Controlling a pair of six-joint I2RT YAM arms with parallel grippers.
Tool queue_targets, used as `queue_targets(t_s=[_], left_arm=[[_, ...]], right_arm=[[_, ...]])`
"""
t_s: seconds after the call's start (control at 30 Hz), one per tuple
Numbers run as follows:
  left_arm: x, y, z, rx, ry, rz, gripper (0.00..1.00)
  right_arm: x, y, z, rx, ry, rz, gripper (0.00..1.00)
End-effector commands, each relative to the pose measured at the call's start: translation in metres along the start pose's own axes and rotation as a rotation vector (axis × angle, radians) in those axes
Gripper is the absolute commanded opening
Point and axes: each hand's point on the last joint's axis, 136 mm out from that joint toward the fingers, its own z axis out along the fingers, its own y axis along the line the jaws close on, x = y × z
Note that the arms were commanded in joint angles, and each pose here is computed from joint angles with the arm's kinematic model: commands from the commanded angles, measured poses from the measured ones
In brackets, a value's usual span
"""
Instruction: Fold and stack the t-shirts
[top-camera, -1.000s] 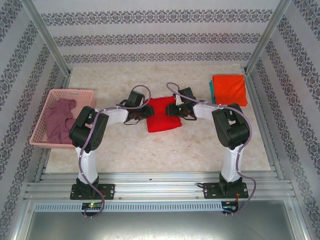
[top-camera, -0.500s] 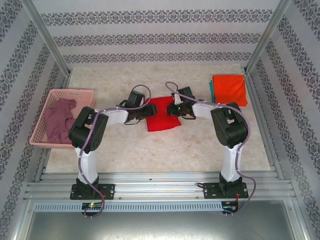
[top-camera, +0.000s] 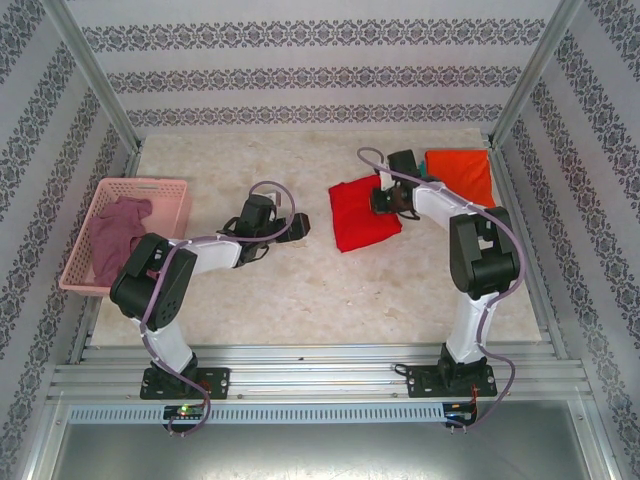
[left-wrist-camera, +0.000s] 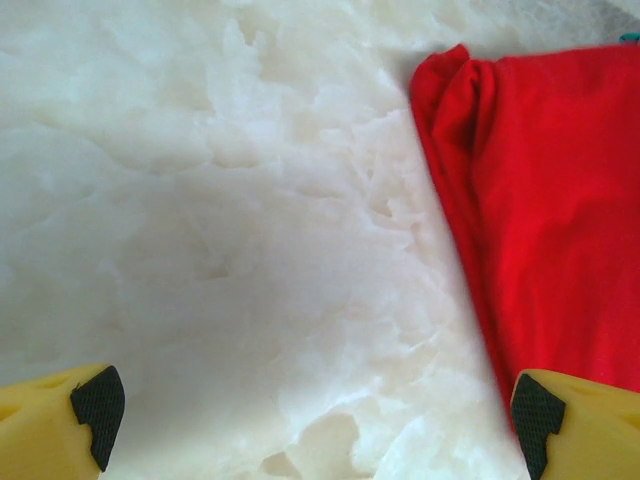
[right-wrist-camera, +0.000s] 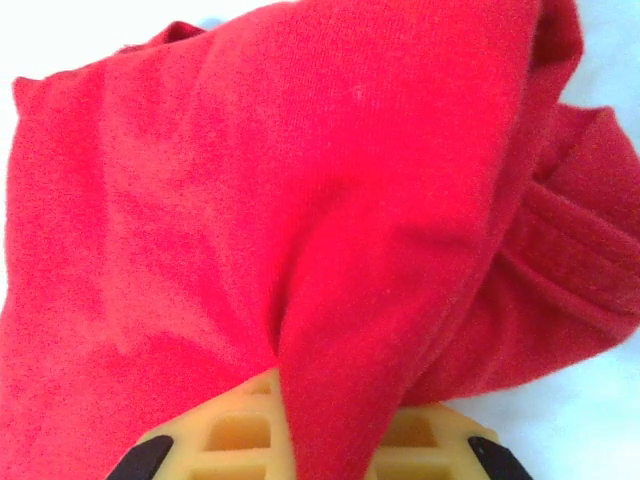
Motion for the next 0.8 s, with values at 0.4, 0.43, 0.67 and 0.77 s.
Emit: queue_targets(t_s=[0.4, 0.43, 0.67, 0.77], left_arm=[[-0.017, -0.021, -0.003, 0.101, -0.089, 0.106, 1.0], [-0.017, -0.022, -0.003, 0.102, -0.087, 0.109, 1.0], [-0.016, -0.023, -0.002, 0.108, -0.081, 0.113, 1.0], [-0.016, -0.023, -0.001, 0.113, -0.083, 0.105, 1.0]], right_arm=[[-0.07, -0.061, -0.052, 0.27, -0.035, -0.334, 0.0], [-0.073, -0.065, -0.055, 0.278, -0.041, -0.331, 0.0], [-0.098, -0.091, -0.083, 0.277, -0.104, -0.294, 0.0], [-0.104, -0.102, -0.094, 0.288, -0.123, -0.277, 0.0]])
